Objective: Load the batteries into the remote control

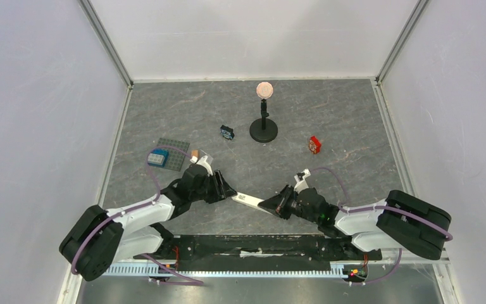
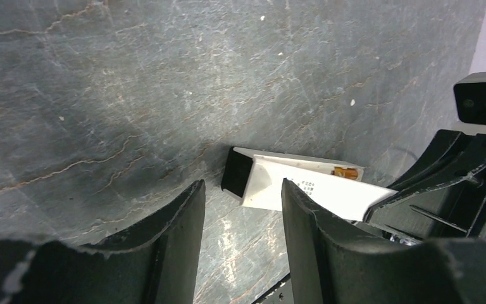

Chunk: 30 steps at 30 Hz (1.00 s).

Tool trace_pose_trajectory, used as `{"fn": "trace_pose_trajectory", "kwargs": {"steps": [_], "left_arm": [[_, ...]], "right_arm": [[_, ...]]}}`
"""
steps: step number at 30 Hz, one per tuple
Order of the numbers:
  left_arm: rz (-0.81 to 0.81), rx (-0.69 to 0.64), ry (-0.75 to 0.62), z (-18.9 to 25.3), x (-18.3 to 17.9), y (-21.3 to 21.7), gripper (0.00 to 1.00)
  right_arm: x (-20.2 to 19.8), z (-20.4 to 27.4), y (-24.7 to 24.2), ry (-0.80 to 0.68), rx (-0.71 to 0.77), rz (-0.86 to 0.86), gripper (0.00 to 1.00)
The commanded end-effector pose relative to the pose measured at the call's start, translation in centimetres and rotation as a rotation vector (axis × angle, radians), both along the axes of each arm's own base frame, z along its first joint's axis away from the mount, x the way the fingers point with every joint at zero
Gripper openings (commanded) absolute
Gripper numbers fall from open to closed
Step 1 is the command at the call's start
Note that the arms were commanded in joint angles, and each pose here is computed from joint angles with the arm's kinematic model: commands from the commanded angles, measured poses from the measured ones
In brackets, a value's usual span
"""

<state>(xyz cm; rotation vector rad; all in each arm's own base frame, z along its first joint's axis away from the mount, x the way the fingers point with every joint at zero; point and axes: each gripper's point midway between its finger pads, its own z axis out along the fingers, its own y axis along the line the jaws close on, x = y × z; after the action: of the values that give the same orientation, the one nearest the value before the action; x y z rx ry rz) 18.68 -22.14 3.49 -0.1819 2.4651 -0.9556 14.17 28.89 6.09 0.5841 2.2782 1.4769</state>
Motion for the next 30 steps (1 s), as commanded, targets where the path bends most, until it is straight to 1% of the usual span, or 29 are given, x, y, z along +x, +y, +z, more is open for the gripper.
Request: {"fn": "trace_pose_trajectory", "kwargs": {"steps": [1, 6, 9, 14, 18, 22, 24, 27, 30], "left_arm": [[0.015, -0.033, -0.073, 1.8, 0.8, -0.1, 0.53], [0.052, -0.037, -0.107, 3.3, 1.0, 0.6, 0.53], [0.085, -0.002, -0.104, 3.6, 0.9, 1.6, 0.53], [0.101, 0.041, -0.105, 3.9, 0.6, 2.6, 0.53], [0.049, 0.077, -0.079, 3.6, -0.2, 2.7, 0.52], [-0.032, 0.136, -0.036, 3.0, -1.3, 2.8, 0.44], [-0.058, 0.157, -0.022, 2.7, -1.7, 2.9, 0.34], [-0.133, 0.145, -0.015, 2.8, -2.5, 2.4, 0.25], [-0.189, 0.111, 0.008, 2.7, -3.2, 1.5, 0.20]], "right_arm": [[0.3, 0.4, 0.0, -0.074, -0.013, 0.011, 0.09], [-0.1, 2.6, 1.6, -0.156, 0.006, 0.115, 0.08], [-0.7, 2.4, 1.7, -0.186, -0.060, 0.187, 0.08], [-0.7, 2.8, 0.2, -0.241, -0.145, 0.230, 0.08], [-0.6, 3.0, -1.6, -0.265, -0.250, 0.279, 0.09], [-0.9, 2.0, -4.0, -0.248, -0.400, 0.349, 0.10], [-1.1, 2.1, -4.7, -0.247, -0.426, 0.374, 0.10], [-1.4, 2.7, -5.1, -0.256, -0.419, 0.397, 0.10], [-1.7, 3.5, -5.1, -0.284, -0.406, 0.432, 0.10]]}}
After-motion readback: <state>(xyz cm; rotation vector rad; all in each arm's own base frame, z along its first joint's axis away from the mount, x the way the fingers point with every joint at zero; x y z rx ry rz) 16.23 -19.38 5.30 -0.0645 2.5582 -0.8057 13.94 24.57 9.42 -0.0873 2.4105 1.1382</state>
